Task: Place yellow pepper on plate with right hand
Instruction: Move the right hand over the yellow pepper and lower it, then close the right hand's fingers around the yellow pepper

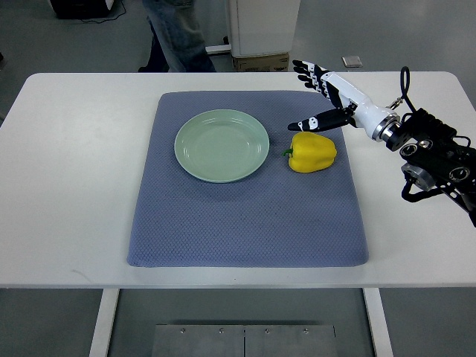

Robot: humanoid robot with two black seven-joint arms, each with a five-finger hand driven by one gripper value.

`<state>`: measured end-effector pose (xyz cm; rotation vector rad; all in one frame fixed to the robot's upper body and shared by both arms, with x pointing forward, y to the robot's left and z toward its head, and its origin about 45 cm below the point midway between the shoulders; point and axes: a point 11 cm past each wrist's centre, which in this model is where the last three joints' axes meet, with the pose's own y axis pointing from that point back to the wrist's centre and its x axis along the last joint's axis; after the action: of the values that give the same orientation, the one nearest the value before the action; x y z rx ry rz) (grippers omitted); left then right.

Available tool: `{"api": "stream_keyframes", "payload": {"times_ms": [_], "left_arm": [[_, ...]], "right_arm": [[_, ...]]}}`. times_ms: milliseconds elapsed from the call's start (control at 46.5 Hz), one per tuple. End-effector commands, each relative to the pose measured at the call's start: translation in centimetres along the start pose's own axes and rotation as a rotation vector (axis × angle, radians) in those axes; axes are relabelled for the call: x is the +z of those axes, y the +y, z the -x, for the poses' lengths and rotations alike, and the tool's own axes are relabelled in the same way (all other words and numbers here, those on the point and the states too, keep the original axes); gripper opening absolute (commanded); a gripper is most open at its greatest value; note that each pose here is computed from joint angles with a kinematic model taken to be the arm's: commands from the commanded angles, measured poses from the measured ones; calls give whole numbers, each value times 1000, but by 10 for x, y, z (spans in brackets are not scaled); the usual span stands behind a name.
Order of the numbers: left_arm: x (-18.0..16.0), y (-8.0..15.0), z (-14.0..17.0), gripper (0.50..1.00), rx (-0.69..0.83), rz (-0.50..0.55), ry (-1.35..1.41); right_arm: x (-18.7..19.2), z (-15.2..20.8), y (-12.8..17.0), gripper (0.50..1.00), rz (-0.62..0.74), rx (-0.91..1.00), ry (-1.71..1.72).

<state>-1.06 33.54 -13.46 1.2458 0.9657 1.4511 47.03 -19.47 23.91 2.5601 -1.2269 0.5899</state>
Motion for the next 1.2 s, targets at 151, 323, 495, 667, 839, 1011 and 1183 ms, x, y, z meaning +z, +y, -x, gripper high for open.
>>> {"api": "stream_keyframes", "payload": {"times_ms": [151, 323, 495, 667, 839, 1011, 1183], "left_arm": [[0, 0, 0, 1000, 0, 0, 0], [0, 0, 0, 1000, 0, 0, -1], [0, 0, 0, 1000, 0, 2, -1], [0, 0, 0, 1000, 0, 0, 0], [0, 0, 0, 1000, 0, 0, 0], [0, 0, 0, 1000, 0, 0, 0], [0, 0, 0, 1000, 0, 0, 0]], "right_arm": [[-11, 14, -5, 1000, -26, -83, 57], [-7, 19, -4, 998, 0, -144, 126], [3, 22, 0, 995, 27, -160, 158], [13, 13, 5, 993, 63, -140, 193], [22, 8, 9, 991, 89, -130, 211], [29, 11, 12, 989, 100, -146, 228], [36, 16, 16, 987, 103, -145, 234]]}}
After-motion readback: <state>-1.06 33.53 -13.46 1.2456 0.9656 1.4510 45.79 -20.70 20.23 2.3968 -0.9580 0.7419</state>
